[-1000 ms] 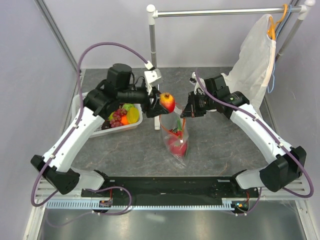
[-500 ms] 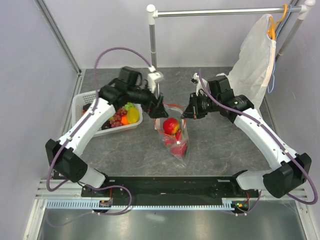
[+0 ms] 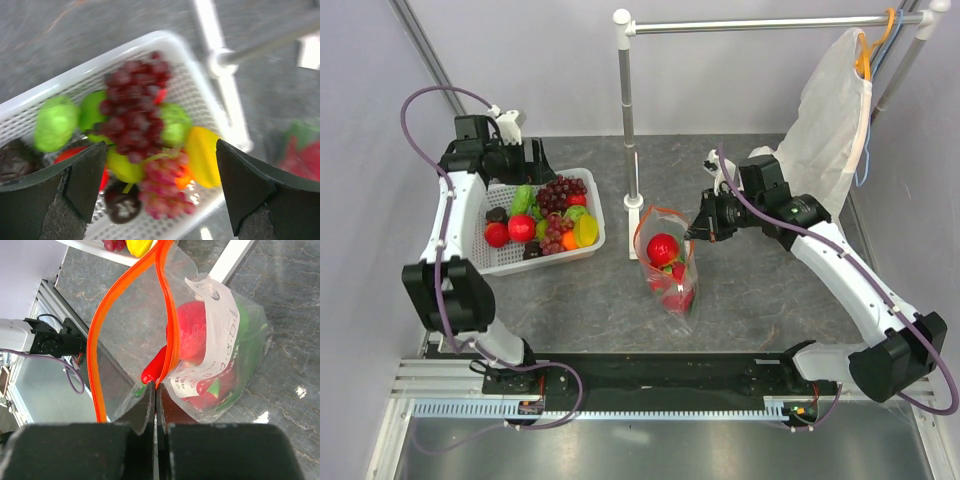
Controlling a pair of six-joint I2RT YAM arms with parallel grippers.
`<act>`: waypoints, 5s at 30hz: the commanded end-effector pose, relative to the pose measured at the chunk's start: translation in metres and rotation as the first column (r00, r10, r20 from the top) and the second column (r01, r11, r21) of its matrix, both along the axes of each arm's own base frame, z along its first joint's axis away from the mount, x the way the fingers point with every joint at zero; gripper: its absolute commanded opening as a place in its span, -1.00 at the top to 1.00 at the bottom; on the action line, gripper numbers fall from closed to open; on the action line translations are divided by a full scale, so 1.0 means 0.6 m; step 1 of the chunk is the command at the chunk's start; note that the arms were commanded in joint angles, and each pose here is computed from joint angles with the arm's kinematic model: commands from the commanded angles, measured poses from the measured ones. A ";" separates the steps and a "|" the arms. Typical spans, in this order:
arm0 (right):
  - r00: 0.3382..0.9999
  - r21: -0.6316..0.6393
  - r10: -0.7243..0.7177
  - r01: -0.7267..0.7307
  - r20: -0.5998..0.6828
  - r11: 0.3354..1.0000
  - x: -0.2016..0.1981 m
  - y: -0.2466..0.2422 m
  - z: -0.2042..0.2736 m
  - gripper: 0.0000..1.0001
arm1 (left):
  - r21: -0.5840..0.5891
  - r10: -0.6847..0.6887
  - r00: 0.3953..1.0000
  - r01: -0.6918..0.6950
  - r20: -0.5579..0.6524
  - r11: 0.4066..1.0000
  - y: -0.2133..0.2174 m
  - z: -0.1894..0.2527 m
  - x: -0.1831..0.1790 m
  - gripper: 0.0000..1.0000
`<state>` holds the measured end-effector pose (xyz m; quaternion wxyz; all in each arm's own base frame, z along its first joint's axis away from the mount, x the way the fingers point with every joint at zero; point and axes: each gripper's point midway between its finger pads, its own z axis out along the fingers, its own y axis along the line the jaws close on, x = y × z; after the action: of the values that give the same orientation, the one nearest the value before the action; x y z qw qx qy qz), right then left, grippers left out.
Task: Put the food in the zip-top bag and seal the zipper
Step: Place the fake fruit in the zipper food storage bag, then pick up the fake fruit from the bin, then place the fake fruit in the zipper food storage bag, then pick up the fake vegetable from the bin.
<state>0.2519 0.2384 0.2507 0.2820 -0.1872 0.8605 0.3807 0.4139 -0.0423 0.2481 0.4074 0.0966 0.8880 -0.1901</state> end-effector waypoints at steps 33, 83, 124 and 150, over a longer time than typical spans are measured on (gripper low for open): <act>0.999 -0.019 0.001 0.000 0.049 1.000 0.008 -0.005 -0.001 1.00 | 0.258 -0.001 0.995 0.026 -0.095 0.966 0.019 -0.139 0.070 0.34; 0.998 -0.001 0.007 -0.007 0.055 1.000 0.004 -0.003 0.017 1.00 | -0.024 -0.834 0.541 0.840 0.106 0.542 -0.477 0.154 -0.334 0.96; 0.995 -0.020 0.031 -0.029 0.099 0.999 -0.023 -0.020 0.021 1.00 | 0.168 0.153 0.988 -0.156 0.034 0.973 0.133 -0.018 -0.005 -0.67; 0.998 -0.041 0.016 -0.014 0.057 0.999 -0.011 -0.017 -0.003 1.00 | 0.461 0.308 0.951 -0.284 0.023 0.841 0.191 -0.182 0.134 -0.41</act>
<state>0.2393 0.2265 0.2462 0.2876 -0.2061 0.8626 0.3616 0.4804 0.0599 0.1290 0.3518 0.0478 0.9336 0.0476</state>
